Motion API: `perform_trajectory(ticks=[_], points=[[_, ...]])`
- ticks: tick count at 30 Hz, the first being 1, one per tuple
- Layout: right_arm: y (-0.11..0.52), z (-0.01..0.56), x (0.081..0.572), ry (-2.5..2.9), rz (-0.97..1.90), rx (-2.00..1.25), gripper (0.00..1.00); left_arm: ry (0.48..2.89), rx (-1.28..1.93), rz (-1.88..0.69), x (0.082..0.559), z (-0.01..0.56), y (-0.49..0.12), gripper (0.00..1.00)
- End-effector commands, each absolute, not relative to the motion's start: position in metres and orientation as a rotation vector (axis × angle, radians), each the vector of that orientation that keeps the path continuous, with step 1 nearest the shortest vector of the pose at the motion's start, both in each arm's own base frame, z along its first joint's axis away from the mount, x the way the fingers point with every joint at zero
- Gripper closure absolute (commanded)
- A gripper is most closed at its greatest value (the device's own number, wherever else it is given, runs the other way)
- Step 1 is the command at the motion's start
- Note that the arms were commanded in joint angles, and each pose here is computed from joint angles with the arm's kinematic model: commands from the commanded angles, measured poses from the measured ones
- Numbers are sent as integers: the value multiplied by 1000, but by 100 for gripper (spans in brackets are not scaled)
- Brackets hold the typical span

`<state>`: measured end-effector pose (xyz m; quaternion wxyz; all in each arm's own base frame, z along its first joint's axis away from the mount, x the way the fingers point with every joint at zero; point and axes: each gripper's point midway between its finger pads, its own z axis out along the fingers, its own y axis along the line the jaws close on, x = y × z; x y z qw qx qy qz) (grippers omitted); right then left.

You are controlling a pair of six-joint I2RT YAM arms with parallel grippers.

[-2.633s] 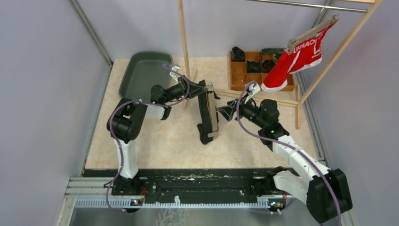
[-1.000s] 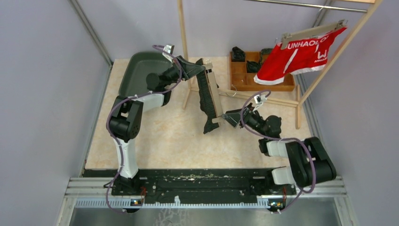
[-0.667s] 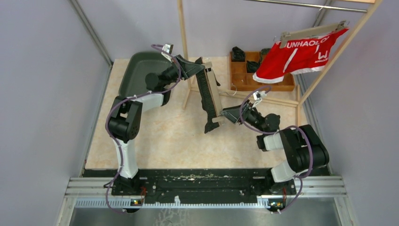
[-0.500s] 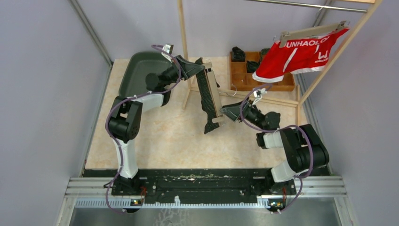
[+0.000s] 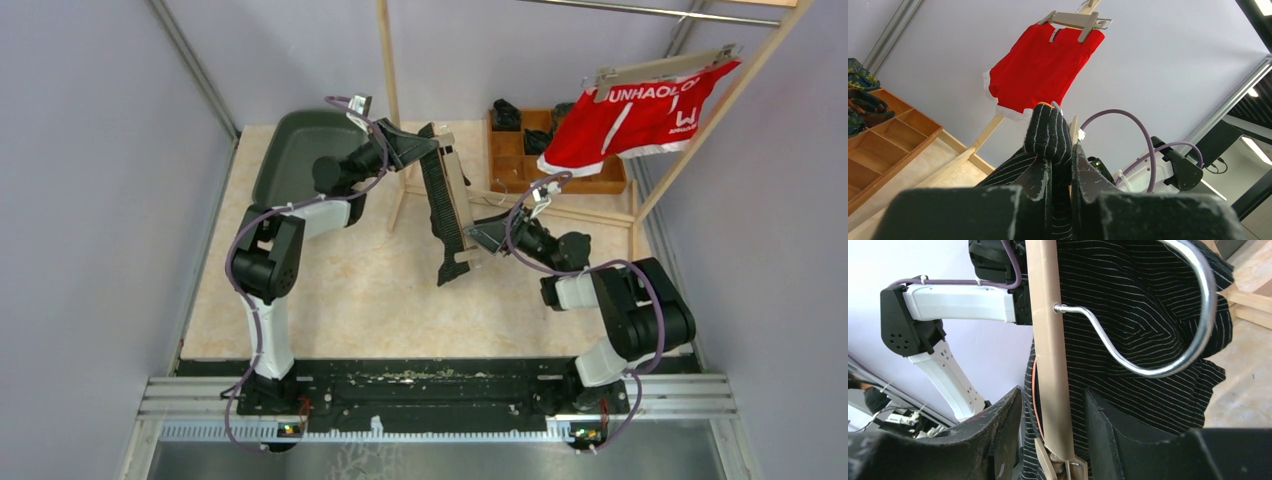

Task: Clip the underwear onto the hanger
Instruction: Place the hanger at the clothesline.

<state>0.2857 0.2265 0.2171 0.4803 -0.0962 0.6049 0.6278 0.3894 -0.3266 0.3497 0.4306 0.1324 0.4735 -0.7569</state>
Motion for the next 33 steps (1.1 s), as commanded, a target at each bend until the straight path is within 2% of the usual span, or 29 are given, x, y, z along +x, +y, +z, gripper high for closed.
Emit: perform_trajectory(ticks=[1,5,9,13,14,15,19,20,21,33], points=[[233,258,276,1264,1518,-375,56,838,487,-1851,345,408,-310,100],[235,258,274,1262,1525,-379,67,835,480,-1851,346,408,-310,100],[234,261,274,1254,1524,-373,83,830,475,-1848,347,409,-310,100],[232,267,270,1237,1521,-370,92,832,455,-1856,350,408,-309,100],[232,269,268,1230,1521,-373,94,838,449,-1860,352,406,-309,96],[231,272,266,1220,1520,-376,95,841,438,-1862,354,405,-309,87],[230,278,263,1222,1513,-369,98,865,374,-1859,364,396,-303,30],[229,279,262,1229,1509,-365,99,868,351,-1851,367,395,-299,9],[228,279,262,1237,1495,-363,99,872,329,-1844,369,394,-294,2],[191,307,294,1517,1050,-171,100,1056,196,-1662,372,382,-266,1]])
